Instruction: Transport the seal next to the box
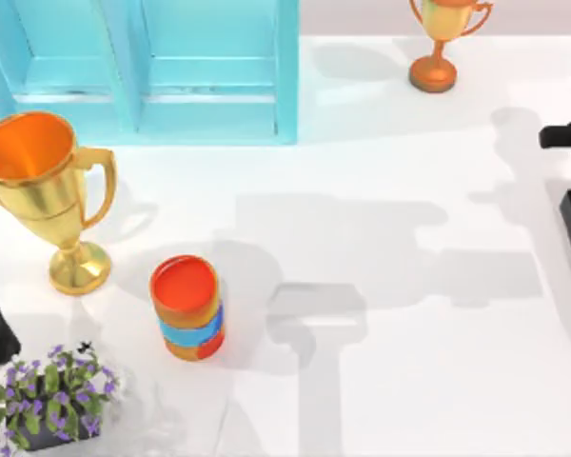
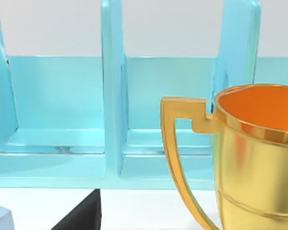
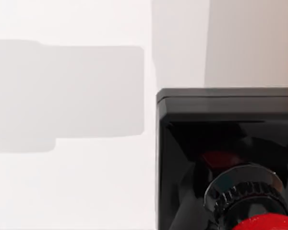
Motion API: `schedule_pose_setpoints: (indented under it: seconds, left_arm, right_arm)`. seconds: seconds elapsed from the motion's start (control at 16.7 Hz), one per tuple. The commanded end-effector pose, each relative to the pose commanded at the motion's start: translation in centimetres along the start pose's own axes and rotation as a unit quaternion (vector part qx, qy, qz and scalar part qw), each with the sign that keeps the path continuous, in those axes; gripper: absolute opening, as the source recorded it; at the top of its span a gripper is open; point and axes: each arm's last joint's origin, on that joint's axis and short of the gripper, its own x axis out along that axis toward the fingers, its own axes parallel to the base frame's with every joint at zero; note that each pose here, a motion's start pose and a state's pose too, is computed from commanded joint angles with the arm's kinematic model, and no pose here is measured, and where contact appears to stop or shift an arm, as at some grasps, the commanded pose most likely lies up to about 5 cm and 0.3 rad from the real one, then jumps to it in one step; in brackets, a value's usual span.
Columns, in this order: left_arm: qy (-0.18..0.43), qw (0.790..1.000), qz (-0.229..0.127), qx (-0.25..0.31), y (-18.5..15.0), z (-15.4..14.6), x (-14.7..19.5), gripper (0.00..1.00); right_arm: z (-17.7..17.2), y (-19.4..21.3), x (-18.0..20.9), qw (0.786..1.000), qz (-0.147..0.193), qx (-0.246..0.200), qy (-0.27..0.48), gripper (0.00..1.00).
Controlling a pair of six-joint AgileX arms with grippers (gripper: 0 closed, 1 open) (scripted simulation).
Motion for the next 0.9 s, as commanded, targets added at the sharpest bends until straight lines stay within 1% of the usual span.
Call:
schedule_pose_setpoints:
  seconds: [0.54, 0.6, 0.9]
  left_arm:
    - [0.0, 1.0, 0.0, 0.0, 0.0, 0.0, 0.0, 1.0]
    - [0.0, 1.0, 0.0, 0.0, 0.0, 0.0, 0.0, 1.0]
    - [0.0, 1.0, 0.0, 0.0, 0.0, 0.0, 0.0, 1.0]
  right_arm:
    - [0.0, 0.0, 0.0, 1.0, 0.0, 0.0, 0.0, 0.98]
    - [0.0, 0.0, 0.0, 1.0, 0.0, 0.0, 0.0, 1.0]
    - [0.0, 0.0, 0.0, 1.0, 0.0, 0.0, 0.0, 1.0]
